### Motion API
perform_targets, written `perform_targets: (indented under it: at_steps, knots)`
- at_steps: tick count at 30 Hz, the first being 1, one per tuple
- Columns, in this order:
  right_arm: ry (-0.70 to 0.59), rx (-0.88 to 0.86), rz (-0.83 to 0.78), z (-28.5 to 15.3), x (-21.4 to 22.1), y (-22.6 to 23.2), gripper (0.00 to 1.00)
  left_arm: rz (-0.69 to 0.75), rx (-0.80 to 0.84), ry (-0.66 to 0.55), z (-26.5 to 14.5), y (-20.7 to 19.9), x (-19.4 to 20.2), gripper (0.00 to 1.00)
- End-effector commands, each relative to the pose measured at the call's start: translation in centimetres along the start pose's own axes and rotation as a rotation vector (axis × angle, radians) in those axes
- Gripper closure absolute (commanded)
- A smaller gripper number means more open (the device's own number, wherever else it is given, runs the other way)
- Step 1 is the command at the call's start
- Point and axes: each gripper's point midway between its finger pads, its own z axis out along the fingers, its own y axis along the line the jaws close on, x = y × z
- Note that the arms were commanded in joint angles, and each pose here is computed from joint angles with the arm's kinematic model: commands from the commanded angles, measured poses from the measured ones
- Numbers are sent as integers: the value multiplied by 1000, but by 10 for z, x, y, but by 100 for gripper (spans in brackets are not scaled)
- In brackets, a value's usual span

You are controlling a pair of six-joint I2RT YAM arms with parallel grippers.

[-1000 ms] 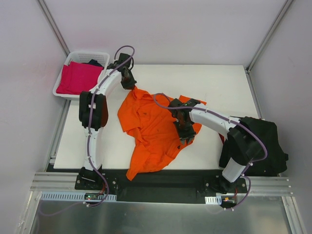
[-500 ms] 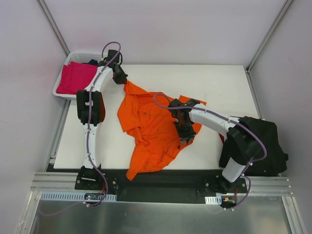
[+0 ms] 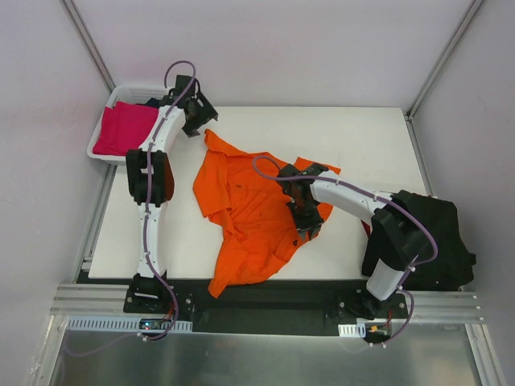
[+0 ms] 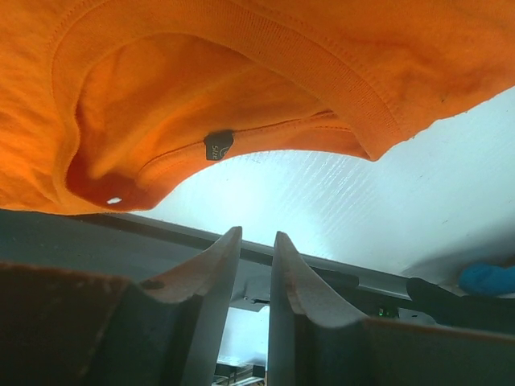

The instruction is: Fold and stack the t-shirts

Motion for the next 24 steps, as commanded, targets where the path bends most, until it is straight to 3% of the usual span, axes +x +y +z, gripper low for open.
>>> perform_targets:
  at_steps: [1,7,10,14,17,20,22,24]
  knots:
    - [15,23,-2,-5,5,-6,74,-21,14,-35,-7,-3,-16,1]
    - [5,-2,7,-5,3,0,74,26,74,39,-30,-16,9,2]
    - [-7,-12,17,-5,-1,3,74,92,76,87,-39,-22,46,7]
    - [-15,-17,24,-7,-2,6,74,94,50,171,-32,-2,97,13]
    - [-13,-14,29,-6,6,5,74,90,33,180,-27,10,107,24]
    - [-9,-10,35,-5,16,2,74,104,26,174,-25,11,105,45]
    - [-16,-9,41,-6,18,0,74,109,29,166,-25,9,102,46]
    - [-22,-5,43,-7,18,-1,74,119,27,157,-24,9,100,40]
